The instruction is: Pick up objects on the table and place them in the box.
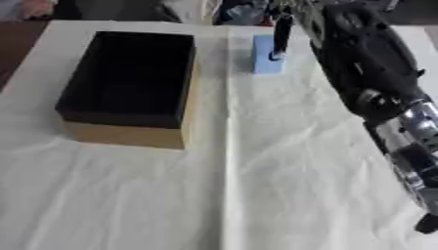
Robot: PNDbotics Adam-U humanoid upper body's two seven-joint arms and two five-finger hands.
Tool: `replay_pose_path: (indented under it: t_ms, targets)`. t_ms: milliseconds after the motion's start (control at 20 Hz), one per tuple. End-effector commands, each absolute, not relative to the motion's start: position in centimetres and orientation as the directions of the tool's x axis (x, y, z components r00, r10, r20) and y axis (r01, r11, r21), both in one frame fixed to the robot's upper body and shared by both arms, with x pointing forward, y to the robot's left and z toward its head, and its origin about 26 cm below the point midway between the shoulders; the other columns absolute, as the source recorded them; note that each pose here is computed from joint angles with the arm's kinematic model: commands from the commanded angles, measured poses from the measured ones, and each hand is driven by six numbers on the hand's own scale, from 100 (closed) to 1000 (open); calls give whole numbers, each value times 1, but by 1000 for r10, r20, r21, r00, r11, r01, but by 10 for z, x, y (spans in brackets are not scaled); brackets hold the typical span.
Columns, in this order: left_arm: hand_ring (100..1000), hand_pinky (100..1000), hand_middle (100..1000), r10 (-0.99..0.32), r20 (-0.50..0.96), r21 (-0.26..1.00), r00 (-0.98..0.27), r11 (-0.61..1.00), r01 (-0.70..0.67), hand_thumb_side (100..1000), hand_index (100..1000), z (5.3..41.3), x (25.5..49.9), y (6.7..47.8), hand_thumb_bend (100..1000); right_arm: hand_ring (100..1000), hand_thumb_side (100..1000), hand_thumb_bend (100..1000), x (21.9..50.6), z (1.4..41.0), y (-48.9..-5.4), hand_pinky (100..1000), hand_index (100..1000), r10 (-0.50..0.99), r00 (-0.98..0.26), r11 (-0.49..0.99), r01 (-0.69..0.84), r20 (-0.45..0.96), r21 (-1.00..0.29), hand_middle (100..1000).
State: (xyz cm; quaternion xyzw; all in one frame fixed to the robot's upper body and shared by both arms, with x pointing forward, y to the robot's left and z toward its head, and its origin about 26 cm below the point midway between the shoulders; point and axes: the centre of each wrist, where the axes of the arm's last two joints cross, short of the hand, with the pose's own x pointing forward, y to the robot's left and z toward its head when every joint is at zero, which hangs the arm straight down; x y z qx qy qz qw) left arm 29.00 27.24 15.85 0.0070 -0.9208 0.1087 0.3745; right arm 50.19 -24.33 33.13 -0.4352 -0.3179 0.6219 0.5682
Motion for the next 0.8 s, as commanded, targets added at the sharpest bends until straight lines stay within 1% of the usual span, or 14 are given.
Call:
replay_pose_path:
  t_ms: [50,650,800]
  targets:
    - [705,971,672,64,672,-183,-738,980,-81,561,871,166,289,271,100,1000,100,371,500,345,-243,1000,1000,982,41,-153,-404,-185,-902,1000]
    - [705,973,674,69,670,-187,-739,979,-78,568,872,166,289,271,100,1000,100,366,504,338,-247,1000,1000,978,72,-145,-423,-193,-894,1000]
    - [706,974,675,70,671,-188,-738,979,-77,570,872,166,289,270,100,1000,100,351,504,337,-246,1000,1000,979,72,-143,-427,-192,-893,1000]
